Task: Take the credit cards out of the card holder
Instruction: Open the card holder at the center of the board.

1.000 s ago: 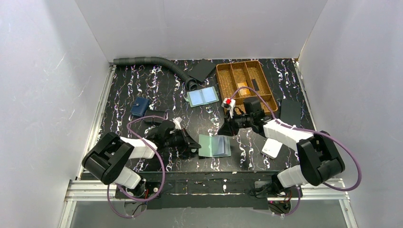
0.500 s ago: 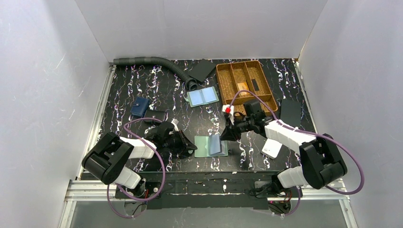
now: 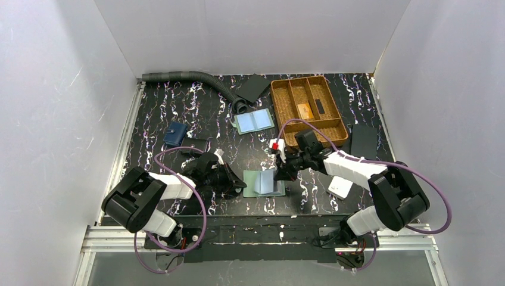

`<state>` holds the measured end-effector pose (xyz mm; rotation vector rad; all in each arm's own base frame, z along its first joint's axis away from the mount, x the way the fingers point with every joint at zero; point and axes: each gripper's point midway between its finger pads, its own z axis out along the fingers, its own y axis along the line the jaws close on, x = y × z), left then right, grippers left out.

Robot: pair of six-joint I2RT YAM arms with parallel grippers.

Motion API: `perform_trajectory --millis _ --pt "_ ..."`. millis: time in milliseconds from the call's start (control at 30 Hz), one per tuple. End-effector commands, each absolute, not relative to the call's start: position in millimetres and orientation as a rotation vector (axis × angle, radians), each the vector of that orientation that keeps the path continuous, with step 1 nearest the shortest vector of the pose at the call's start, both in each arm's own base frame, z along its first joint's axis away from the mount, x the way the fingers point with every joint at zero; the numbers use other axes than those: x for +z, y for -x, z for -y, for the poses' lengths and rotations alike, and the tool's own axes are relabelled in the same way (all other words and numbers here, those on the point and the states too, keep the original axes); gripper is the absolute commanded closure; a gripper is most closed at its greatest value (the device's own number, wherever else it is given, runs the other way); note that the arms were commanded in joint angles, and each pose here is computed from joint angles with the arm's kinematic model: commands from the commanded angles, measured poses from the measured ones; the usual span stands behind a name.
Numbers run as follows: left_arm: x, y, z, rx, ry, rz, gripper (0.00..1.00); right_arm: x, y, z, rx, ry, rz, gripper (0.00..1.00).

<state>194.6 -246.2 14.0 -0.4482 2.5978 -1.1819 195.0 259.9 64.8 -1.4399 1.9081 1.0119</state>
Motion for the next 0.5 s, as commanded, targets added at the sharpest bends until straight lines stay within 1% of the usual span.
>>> perform_trajectory --millis 0,167,267,367,467 --pt "-2.5 -192.5 230.1 -1.044 0.465 -2.644 1.00 76.2 -194.4 -280.2 1.028 1.479 -1.850 0.91" --pt "-3.9 -190.4 232.2 -1.055 0.456 -2.661 1.00 87.9 -175.4 -305.7 1.098 1.549 -1.794 0.91" --pt "-5.7 -188.9 231.8 -1.054 0.459 -2.670 1.00 92.6 -174.5 -317.9 1.117 1.567 -1.778 0.90" --pt "-6.4 -188.2 230.8 -1.051 0.461 -2.671 1.00 84.1 -173.8 -329.6 1.147 1.603 -1.818 0.88" --pt "-4.6 -189.6 229.7 -1.046 0.467 -2.657 0.94 75.4 -167.3 -337.4 1.191 1.644 -1.869 0.87"
